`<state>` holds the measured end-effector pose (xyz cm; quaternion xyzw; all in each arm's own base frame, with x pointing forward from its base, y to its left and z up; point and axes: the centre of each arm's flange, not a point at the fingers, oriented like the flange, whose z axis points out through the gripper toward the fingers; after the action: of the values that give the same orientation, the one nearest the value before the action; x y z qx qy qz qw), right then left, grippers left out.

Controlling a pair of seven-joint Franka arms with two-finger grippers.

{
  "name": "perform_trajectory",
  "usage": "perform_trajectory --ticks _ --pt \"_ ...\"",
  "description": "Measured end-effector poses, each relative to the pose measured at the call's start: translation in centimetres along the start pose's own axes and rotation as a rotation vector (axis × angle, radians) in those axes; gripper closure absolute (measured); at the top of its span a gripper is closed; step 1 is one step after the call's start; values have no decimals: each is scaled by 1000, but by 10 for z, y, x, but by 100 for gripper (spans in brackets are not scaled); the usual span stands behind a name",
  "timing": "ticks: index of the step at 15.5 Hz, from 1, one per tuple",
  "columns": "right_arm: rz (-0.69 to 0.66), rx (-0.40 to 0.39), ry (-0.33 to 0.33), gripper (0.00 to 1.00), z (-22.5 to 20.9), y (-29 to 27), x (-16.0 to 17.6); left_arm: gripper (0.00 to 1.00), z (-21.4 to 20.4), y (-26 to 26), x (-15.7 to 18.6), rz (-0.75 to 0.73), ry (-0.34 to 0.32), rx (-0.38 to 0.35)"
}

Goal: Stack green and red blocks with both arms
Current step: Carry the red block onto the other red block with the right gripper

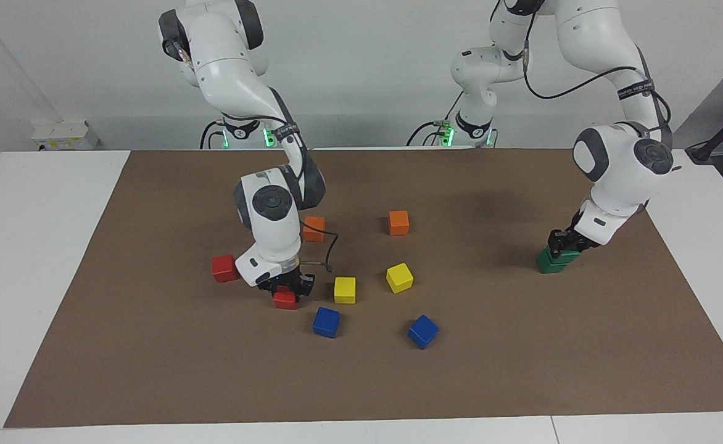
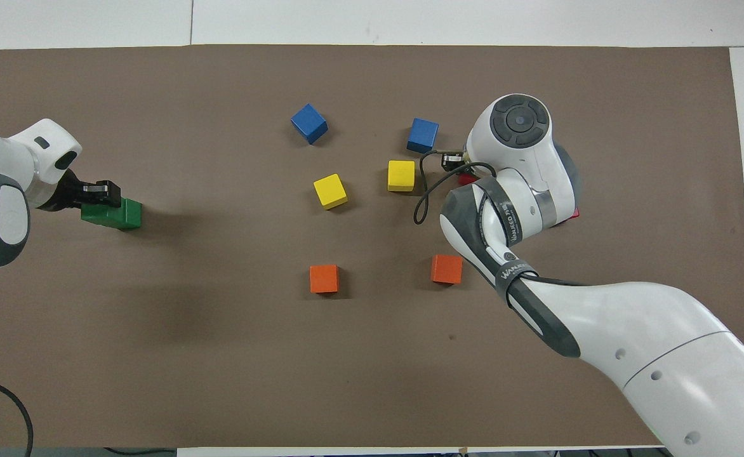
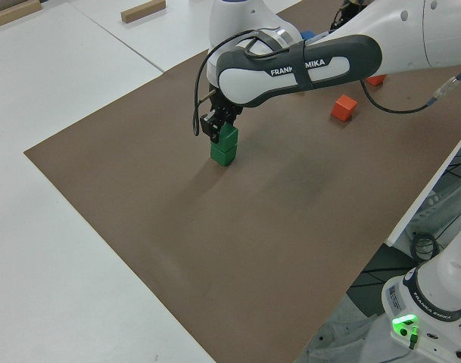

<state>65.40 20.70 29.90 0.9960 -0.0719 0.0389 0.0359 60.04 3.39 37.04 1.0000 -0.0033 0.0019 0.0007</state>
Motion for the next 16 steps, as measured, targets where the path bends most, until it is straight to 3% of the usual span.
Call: perform_trajectory --ticks 4,8,12,16 --pt "-76 -32 -50 45 -17 11 -1 45 2 0 0 0 9 0" --pt "-254 -48 -88 45 -84 52 -1 43 3 0 0 1 9 -1" --pt "-379 -36 -102 45 -107 112 -13 4 10 1 -4 1 -3 -1" --pt "-441 10 -54 45 -81 145 -39 0 8 1 -4 2 0 -1"
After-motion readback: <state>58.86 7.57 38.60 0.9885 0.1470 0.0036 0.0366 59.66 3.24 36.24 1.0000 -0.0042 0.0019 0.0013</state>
